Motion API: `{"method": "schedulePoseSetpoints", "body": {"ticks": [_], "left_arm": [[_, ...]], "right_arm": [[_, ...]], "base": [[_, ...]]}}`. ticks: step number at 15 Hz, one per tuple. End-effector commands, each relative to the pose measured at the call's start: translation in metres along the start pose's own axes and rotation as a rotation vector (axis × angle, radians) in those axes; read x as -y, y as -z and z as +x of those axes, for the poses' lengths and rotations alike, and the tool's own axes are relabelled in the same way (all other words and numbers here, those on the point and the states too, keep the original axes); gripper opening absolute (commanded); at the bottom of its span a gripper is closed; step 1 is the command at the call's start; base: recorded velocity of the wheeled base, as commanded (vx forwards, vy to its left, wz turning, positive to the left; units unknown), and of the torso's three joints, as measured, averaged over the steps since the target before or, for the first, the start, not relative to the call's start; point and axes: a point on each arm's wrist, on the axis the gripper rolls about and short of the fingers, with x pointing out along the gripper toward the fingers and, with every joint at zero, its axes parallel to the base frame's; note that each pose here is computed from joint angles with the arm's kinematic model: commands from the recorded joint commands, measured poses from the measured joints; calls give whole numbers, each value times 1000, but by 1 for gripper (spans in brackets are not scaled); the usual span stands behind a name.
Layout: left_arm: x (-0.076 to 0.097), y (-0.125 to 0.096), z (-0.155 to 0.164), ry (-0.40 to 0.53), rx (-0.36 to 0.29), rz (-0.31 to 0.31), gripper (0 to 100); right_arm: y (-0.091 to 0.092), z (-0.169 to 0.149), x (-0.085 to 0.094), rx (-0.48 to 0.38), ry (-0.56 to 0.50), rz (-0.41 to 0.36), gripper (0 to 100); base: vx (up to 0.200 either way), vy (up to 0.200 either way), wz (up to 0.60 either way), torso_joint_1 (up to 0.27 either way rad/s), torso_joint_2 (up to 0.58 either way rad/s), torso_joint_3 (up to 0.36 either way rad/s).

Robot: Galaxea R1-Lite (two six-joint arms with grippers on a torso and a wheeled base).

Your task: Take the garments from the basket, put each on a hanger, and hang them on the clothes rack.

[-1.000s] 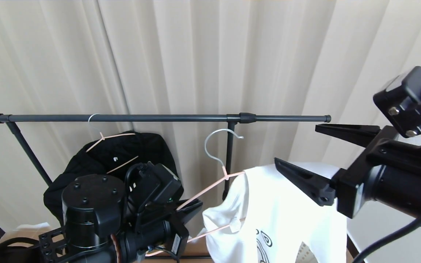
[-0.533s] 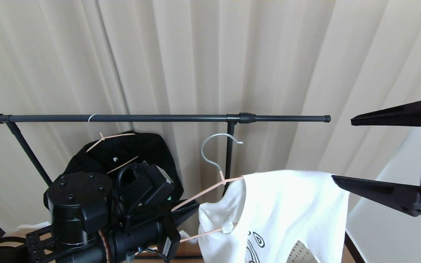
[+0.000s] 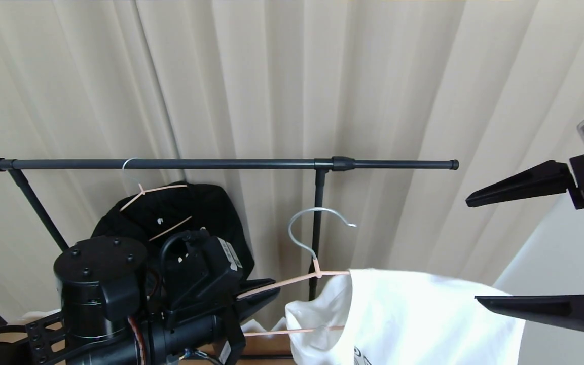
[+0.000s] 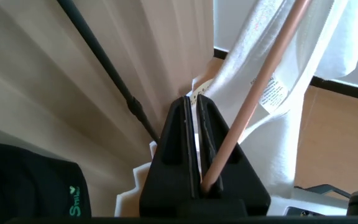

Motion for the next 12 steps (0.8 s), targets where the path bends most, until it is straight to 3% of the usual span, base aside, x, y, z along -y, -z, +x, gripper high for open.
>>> {"method": "schedulePoseSetpoints", "body": {"ticks": [1,8,12], "left_arm": [[1,1,0,2,-3,0,0],[5,1,-1,14,-3,3,0],[5,0,-1,16,2,5,0]], "right_arm": [[3,16,-2,-41,-47,0,100],[-4,66,-6,-99,-149,-28,100],[-4,78,-5,-123,-171,-23,100]], "base": [[0,0,0,0,0,0],[0,0,0,0,0,0],[0,0,0,0,0,0]]}}
